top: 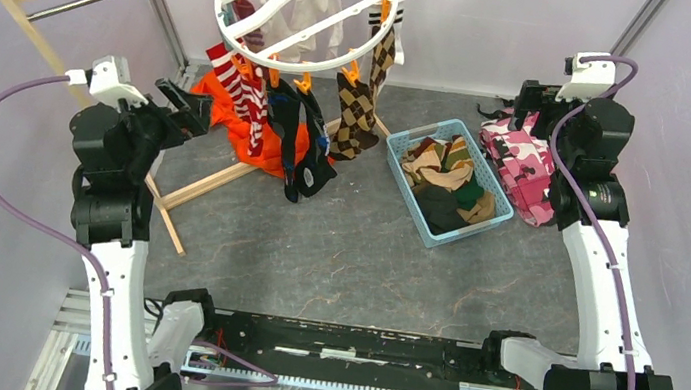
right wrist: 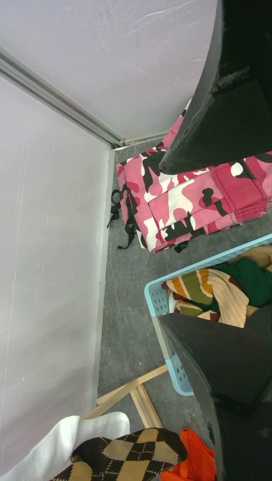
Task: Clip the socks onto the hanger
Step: Reset both arms
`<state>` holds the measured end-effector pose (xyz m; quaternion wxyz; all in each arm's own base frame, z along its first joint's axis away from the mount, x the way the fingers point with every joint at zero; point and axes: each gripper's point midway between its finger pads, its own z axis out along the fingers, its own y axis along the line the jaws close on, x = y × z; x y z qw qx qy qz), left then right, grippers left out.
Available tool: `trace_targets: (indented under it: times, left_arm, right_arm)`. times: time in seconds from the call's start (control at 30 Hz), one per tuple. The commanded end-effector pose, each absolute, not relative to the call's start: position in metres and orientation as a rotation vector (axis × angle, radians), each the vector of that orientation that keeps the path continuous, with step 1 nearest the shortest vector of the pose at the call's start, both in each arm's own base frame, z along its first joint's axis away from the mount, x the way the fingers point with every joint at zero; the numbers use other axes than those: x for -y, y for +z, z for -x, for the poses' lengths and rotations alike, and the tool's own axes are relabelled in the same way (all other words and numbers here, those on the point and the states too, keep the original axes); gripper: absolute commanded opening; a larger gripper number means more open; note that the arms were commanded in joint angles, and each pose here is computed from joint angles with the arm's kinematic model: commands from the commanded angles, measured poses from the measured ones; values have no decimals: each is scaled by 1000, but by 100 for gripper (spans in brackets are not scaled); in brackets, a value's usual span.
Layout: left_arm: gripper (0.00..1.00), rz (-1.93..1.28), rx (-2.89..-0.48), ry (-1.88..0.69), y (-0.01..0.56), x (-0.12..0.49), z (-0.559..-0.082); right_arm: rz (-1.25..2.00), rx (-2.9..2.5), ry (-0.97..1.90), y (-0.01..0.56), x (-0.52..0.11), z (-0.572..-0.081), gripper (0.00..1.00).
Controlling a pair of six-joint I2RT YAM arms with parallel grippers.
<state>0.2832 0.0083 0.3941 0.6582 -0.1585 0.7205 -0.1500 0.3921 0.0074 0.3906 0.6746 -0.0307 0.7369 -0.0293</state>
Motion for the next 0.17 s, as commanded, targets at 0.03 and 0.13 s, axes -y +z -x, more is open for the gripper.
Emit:
trace_targets:
  times: [0.03,0.13]
  left_arm:
    - [100,294,-1627,-321,395,-5,-278]
    - [100,286,-1623,-329,395,-4,-278]
  right_arm:
    - [59,-1614,-63,402,-7,-393,98]
    - [73,-1613,-75,400,-6,-394,98]
